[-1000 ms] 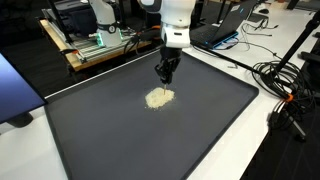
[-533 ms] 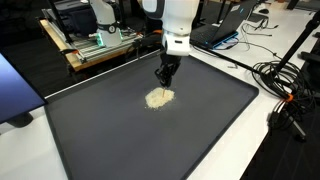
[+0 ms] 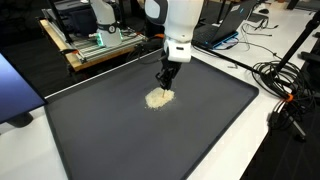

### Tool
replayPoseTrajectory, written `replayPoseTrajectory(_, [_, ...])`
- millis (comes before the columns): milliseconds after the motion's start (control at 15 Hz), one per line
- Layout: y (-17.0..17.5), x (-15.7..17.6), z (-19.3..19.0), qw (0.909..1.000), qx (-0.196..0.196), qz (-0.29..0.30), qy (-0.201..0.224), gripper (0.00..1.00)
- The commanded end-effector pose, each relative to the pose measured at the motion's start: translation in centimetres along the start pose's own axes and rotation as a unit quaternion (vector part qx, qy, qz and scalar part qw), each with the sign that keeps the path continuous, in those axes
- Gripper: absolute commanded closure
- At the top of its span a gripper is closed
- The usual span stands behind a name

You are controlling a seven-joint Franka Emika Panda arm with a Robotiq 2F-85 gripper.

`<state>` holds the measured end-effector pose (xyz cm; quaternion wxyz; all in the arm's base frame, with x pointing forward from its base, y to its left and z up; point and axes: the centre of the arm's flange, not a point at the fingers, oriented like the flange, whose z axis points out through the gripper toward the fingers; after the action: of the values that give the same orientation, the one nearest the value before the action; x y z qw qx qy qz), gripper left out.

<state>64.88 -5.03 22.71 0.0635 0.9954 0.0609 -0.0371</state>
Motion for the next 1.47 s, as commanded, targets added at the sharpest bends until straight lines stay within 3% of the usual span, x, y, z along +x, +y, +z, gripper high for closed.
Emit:
replayPoseTrajectory(0, [-0.1, 0.9, 1.7, 0.9997, -0.003, 0.0, -0.023, 0.97])
replayPoseTrajectory(867, [-0.2, 0.9, 1.9, 0.9995, -0.001, -0.002, -0.032, 0.97])
replayPoseTrajectory(1400, [0.5, -0.4, -0.6, 0.9997, -0.007, 0.004, -0.024, 0.97])
